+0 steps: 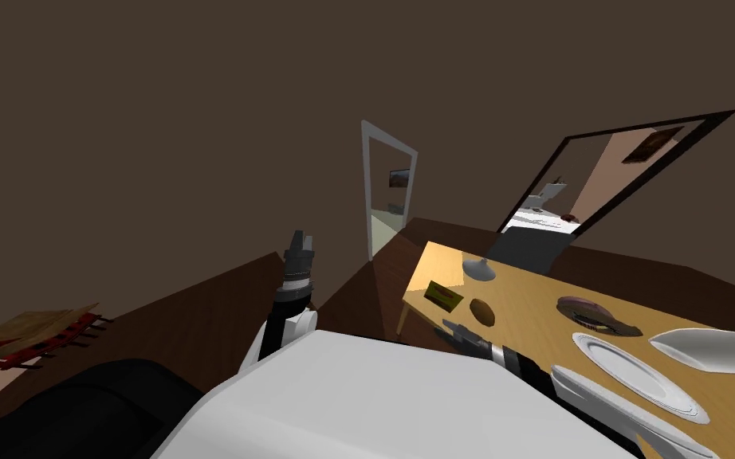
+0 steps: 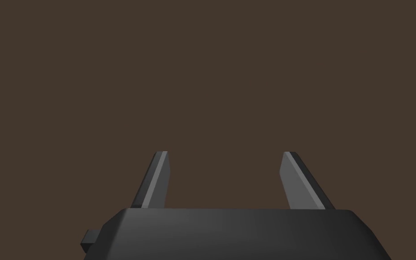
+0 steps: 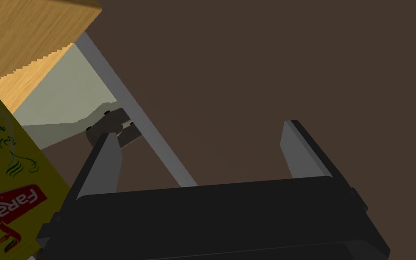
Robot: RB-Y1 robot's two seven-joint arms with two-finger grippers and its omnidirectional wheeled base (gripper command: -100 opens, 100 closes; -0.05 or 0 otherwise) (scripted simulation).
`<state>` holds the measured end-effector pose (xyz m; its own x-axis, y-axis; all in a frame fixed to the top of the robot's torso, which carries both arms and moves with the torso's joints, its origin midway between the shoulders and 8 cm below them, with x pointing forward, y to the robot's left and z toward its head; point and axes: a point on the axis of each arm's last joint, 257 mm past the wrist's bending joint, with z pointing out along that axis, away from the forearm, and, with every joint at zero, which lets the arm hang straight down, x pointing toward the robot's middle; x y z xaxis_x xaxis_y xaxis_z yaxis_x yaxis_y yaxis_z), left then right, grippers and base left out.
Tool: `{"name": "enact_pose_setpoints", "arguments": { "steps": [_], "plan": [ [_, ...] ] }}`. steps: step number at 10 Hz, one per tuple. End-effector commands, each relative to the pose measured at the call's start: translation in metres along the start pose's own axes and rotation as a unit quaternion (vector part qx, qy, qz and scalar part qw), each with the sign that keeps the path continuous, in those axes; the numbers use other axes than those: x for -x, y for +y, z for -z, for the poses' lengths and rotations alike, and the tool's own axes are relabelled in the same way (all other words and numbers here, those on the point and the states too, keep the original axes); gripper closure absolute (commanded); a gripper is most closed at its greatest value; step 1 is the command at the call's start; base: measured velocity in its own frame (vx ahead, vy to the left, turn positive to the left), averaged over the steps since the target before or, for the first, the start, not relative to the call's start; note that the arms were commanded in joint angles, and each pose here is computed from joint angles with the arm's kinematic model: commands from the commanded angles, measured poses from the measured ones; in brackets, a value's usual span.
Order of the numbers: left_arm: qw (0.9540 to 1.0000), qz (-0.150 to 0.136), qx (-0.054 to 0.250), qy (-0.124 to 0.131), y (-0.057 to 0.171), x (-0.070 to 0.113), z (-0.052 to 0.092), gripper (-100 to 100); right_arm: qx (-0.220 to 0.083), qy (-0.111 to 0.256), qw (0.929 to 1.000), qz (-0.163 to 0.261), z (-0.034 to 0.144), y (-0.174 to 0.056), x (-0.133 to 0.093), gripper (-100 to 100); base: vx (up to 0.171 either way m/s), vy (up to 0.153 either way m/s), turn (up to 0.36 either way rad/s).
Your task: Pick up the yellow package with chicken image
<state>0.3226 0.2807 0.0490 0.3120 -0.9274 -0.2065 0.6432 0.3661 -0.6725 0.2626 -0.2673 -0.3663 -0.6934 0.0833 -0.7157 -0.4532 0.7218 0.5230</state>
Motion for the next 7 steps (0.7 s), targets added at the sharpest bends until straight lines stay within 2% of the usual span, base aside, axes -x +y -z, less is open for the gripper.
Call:
{"name": "enact_pose_setpoints", "arguments": {
  "steps": [1, 2, 3, 4, 5, 7],
  "plan": [
    [1.0, 0.0, 0.0, 0.0, 0.0, 0.0, 0.0, 0, -0.014, 0.024, 0.9995, 0.013, 0.017, -0.018, -0.014, -100, 0.028, 0.006, 0.081],
    [1.0, 0.0, 0.0, 0.0, 0.0, 0.0, 0.0, 0, -0.02, 0.054, 0.9977, 0.035, 0.029, -0.029, -0.025, -100, 0.034, 0.01, 0.114],
    [1.0, 0.0, 0.0, 0.0, 0.0, 0.0, 0.0, 0, -0.032, 0.061, 0.997, 0.035, 0.036, -0.039, -0.029, -100, 0.034, 0.003, 0.087],
    [1.0, 0.0, 0.0, 0.0, 0.0, 0.0, 0.0, 0, -0.042, 0.092, 0.9932, 0.057, 0.051, -0.053, -0.039, -100, 0.037, 0.013, 0.145],
    [1.0, 0.0, 0.0, 0.0, 0.0, 0.0, 0.0, 0, -0.049, 0.096, 0.9925, 0.057, 0.056, -0.059, -0.041, -100, 0.031, 0.007, 0.082],
    [1.0, 0.0, 0.0, 0.0, 0.0, 0.0, 0.0, 0, -0.075, 0.159, 0.9796, 0.097, 0.094, -0.092, -0.058, -100, 0.053, 0.026, 0.158]
  ]
}}
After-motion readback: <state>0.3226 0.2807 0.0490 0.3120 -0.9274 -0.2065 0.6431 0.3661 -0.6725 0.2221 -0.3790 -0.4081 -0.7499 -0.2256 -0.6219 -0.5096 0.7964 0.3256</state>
